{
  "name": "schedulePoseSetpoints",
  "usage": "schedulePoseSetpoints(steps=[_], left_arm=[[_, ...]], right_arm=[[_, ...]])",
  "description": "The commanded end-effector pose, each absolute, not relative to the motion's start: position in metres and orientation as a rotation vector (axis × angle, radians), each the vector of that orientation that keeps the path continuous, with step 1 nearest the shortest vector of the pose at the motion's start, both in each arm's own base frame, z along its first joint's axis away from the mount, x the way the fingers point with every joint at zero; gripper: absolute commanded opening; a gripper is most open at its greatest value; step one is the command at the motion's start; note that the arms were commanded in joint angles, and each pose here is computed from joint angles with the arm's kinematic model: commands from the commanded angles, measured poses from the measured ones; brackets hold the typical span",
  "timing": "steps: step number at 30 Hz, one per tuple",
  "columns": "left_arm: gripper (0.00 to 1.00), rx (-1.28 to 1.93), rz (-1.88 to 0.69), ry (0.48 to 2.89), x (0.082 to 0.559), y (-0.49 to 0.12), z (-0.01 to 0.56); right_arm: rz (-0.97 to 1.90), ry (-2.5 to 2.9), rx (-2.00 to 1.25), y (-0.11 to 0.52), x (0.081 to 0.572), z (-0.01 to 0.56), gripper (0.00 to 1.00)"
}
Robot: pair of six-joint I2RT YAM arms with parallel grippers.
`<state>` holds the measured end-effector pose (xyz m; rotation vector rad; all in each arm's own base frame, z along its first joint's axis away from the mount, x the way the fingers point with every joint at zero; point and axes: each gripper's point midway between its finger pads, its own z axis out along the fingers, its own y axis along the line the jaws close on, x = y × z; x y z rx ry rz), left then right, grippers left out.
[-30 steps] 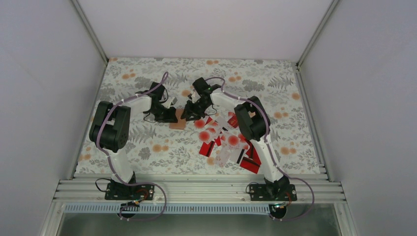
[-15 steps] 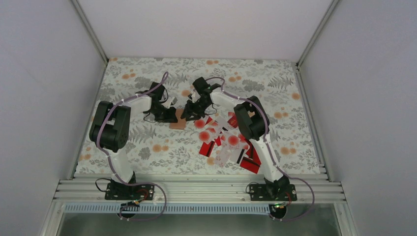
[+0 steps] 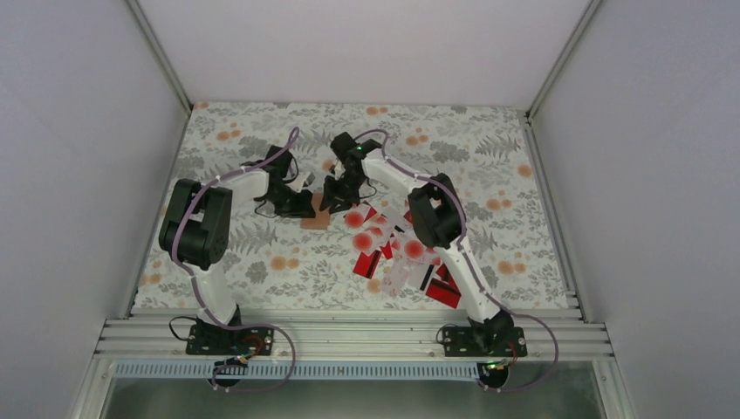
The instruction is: Put the credit cards into the card holder
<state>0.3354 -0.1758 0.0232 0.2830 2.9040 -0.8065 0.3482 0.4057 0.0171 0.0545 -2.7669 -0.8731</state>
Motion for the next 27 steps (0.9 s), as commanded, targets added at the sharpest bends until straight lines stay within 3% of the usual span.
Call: schedulePoseSetpoints(steps=[1,5,10,18,20,22,24,27], left_arm=[[0.04,0.362,-0.821,3.004,0.308,-0.189,-0.030],[0.04,0.363,-0.825,3.004,0.306,-0.189,-0.030],[0.04,0.345,-0.817,2.961,0.311,-0.190,-0.007],[0.12,0.293,-0.720,2.794,0.334,-0.183,0.069],[0.15,0.286,-0.677,2.737,0.340,-0.179,0.095],[0.23,0.274,-0.617,2.674,0.347,-0.172,0.122],[0.44,0.260,-0.556,2.589,0.354,-0.163,0.155],[0.70,0.234,-0.459,2.471,0.361,-0.148,0.200]], right_arm=[[-0.419,-2.813,0.195,0.419,0.279,-0.119,0.26],[-0.441,-2.856,0.234,0.425,0.289,-0.107,0.26],[-0.608,-2.962,0.320,0.427,0.316,-0.045,0.29],[-1.036,-3.181,0.699,0.440,0.356,0.120,0.38],[-1.098,-3.255,0.767,0.434,0.362,0.159,0.47],[-1.142,-3.335,0.826,0.423,0.366,0.195,0.62],[-1.165,-3.440,0.852,0.405,0.369,0.235,0.80],[-1.061,-3.632,0.820,0.369,0.377,0.272,0.90]])
